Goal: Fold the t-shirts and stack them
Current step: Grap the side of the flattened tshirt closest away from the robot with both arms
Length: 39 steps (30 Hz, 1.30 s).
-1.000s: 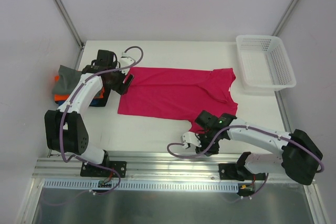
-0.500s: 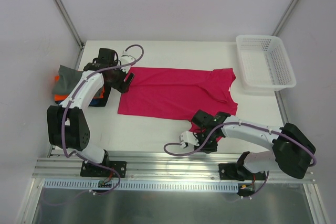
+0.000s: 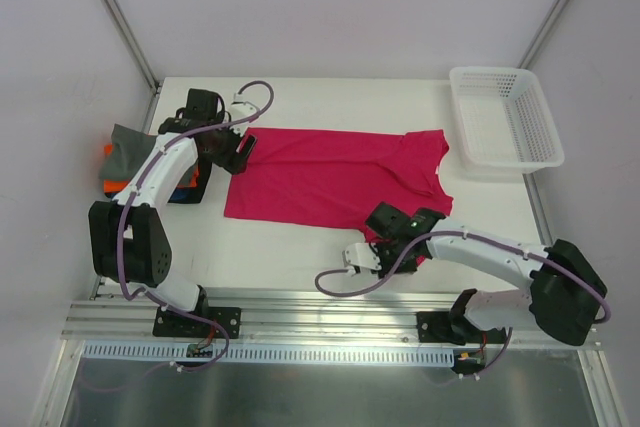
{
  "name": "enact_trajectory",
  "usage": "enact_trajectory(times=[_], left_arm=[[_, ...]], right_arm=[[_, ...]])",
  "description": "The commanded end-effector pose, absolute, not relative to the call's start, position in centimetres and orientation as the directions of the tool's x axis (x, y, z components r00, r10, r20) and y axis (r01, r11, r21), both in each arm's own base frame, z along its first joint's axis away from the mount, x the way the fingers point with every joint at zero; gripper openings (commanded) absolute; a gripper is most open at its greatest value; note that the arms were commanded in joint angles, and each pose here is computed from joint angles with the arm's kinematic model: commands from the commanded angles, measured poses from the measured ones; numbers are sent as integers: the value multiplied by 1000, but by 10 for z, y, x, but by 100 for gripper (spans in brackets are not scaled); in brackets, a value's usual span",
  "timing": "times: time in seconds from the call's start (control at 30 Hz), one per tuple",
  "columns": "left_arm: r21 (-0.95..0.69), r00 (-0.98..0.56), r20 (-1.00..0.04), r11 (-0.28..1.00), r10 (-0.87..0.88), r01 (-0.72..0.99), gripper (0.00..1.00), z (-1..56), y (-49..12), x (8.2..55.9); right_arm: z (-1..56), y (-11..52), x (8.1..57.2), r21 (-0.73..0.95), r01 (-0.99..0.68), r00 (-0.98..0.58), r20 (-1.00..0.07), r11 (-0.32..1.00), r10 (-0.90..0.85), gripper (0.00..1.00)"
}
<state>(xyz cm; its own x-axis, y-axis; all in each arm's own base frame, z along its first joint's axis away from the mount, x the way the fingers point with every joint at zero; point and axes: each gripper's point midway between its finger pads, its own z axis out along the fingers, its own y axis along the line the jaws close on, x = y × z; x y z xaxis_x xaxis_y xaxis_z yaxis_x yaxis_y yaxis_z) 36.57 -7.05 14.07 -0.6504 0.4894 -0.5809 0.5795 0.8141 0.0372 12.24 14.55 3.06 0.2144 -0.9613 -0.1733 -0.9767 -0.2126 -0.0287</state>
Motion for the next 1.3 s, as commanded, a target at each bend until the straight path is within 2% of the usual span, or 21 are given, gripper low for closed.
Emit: enact_trajectory(times=[0.0, 0.17, 0.27, 0.47, 0.57, 0.6, 0.7, 1.07, 1.27], left_arm=[[85, -578, -599, 762, 554, 642, 66, 145, -70, 360], [45, -621, -571, 775, 538, 630, 66, 121, -57, 351], [-84, -722, -556, 836, 412, 542, 68, 111, -57, 343], [-267, -843, -456, 860, 285, 435, 58, 91, -66, 320], [-374, -905, -352, 851, 238, 369, 53, 77, -74, 291], [-419, -934, -285, 849, 214, 323, 52, 69, -74, 275], [-489, -964, -206, 836, 166, 249, 51, 60, -78, 253], [-483, -986, -164, 870, 25, 102, 50, 59, -52, 273], [-449, -991, -130, 890, 30, 85, 50, 45, -42, 283]], right_arm=[[84, 151, 151, -151, -968, 228, -205, -200, -952, 1], [132, 153, 176, -232, -968, 153, -226, -100, -962, 1], [141, 152, 182, -250, -967, 110, -238, -49, -965, 1], [143, 146, 191, -264, -965, 75, -246, -8, -966, 1], [143, 146, 195, -268, -963, 60, -254, 11, -965, 0], [144, 146, 197, -273, -962, 50, -262, 24, -964, 1], [143, 145, 200, -275, -961, 41, -261, 34, -964, 1], [144, 145, 205, -278, -959, 25, -272, 54, -962, 0], [145, 143, 205, -276, -959, 19, -267, 58, -964, 1]])
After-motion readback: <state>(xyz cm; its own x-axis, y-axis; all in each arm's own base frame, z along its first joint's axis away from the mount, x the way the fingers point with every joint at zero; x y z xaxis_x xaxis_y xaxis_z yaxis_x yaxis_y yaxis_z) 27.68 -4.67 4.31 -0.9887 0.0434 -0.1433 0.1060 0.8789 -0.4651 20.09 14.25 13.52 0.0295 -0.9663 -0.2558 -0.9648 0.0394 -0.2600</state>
